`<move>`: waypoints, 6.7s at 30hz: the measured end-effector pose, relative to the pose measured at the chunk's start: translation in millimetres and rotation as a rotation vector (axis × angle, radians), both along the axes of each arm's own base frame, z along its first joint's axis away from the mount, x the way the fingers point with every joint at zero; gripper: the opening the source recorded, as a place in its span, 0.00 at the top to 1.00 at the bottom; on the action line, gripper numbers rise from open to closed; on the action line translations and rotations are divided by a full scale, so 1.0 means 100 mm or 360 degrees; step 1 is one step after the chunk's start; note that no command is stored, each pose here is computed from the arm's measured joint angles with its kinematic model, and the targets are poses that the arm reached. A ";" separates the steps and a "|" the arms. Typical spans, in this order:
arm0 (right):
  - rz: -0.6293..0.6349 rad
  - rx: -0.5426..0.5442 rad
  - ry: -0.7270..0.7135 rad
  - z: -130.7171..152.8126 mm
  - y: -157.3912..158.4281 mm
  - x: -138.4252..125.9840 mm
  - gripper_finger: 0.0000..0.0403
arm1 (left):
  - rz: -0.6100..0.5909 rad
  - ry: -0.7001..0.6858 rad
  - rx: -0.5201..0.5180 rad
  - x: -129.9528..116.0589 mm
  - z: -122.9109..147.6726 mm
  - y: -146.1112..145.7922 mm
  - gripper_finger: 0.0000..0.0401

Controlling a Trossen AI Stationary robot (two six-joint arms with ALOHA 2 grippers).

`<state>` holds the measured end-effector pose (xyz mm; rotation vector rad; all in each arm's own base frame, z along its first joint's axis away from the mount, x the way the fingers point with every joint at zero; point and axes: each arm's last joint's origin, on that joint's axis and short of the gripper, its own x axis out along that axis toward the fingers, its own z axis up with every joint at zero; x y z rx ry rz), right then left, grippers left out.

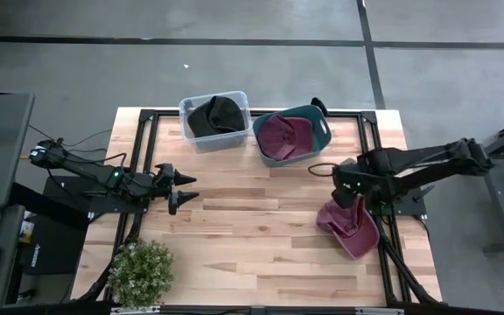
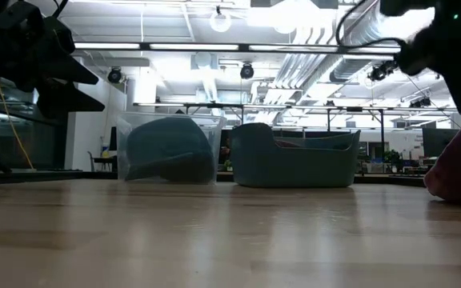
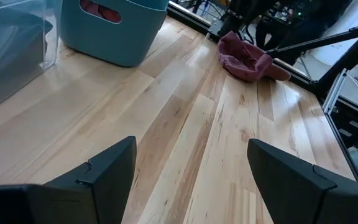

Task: Pick & Place hat
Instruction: Put the red cap into the blue bin

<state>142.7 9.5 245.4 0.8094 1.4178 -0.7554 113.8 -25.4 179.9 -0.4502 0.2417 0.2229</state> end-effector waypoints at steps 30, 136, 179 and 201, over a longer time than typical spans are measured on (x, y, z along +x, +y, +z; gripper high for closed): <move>-0.0502 0.0222 0.0342 -0.18 -0.25 -0.17 0.41 | 0.0001 0.0000 -0.0001 0.00 0.00 0.00 0.27; -0.1038 0.0013 0.0551 -0.59 0.03 0.18 0.57 | 0.0001 0.0000 0.0000 0.00 0.00 0.00 0.27; -0.0254 0.0178 -0.0175 -0.23 0.45 0.42 0.45 | 0.0001 0.0001 0.0000 0.00 0.00 0.00 0.27; 0.0316 0.0408 -0.0004 -0.58 0.61 0.78 0.45 | 0.0000 0.0000 0.0000 0.00 0.00 0.00 0.27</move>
